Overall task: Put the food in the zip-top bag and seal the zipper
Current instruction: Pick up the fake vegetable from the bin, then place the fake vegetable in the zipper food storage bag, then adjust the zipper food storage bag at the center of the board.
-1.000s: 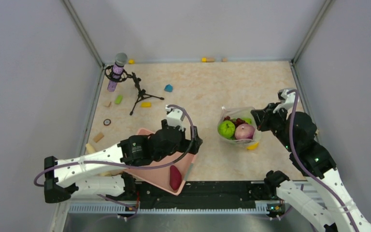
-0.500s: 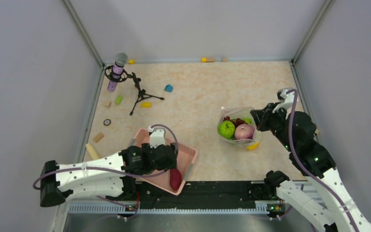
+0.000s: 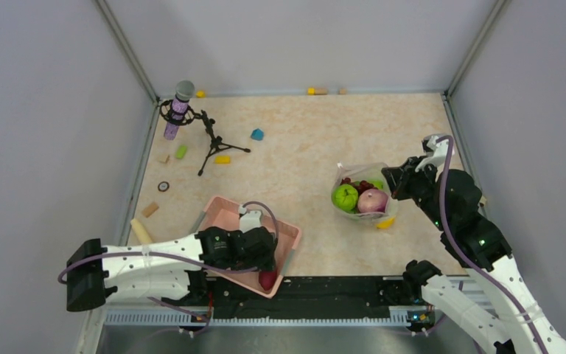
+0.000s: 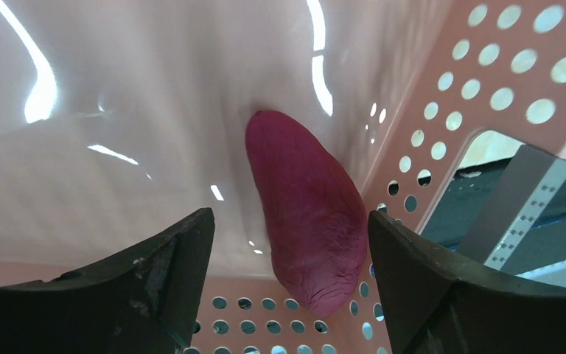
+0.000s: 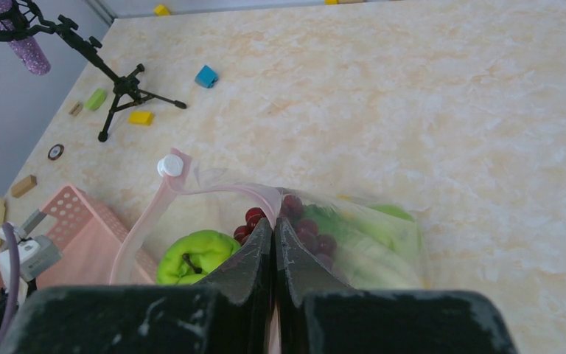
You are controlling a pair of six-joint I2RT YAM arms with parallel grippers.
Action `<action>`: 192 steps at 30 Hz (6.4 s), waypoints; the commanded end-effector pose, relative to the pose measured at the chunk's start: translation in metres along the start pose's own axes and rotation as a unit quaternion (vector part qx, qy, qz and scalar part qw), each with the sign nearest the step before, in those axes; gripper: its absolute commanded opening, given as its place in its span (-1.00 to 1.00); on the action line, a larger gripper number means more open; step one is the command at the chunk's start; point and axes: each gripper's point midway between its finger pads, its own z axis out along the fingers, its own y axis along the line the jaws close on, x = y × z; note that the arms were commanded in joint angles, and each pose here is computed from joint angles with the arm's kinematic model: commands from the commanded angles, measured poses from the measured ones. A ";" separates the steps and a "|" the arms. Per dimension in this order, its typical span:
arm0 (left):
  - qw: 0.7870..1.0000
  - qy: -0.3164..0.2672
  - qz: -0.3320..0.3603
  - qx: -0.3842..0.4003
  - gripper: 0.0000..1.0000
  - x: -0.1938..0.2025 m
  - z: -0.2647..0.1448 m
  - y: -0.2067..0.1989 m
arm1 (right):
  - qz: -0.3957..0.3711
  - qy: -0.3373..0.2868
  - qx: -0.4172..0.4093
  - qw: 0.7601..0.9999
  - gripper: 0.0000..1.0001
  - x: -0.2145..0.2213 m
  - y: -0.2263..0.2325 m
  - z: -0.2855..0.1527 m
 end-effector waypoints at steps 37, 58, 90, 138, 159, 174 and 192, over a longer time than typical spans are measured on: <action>0.939 -0.308 0.000 0.152 -1.00 -0.162 -0.110 -0.112 | -0.001 -0.021 -0.005 1.000 -1.00 -0.013 0.002 0.001; 0.850 -0.377 0.215 0.298 -0.98 -0.218 -0.178 -0.280 | -0.002 -0.021 -0.013 1.000 -1.00 -0.013 0.005 -0.001; 0.865 -0.341 0.259 0.262 0.83 -0.210 -0.128 -0.295 | -0.002 -0.020 -0.014 1.000 -1.00 -0.012 0.005 -0.001; 0.898 -0.329 0.111 0.271 -1.00 -0.229 -0.129 -0.256 | 0.007 0.007 -0.039 0.999 -1.00 -0.032 0.026 0.015; 0.874 -0.428 0.015 0.228 -0.98 -0.262 -0.158 -0.214 | -0.141 0.023 -0.090 0.986 -1.00 -0.097 0.060 0.070; 0.856 -0.347 -0.005 0.384 -0.62 -0.235 -0.145 -0.318 | -0.193 0.046 -0.140 0.970 -1.00 -0.090 0.077 0.103; 0.844 -0.367 0.333 0.207 0.96 -0.192 -0.132 -0.183 | -0.220 0.049 -0.134 0.965 -1.00 -0.060 0.055 0.117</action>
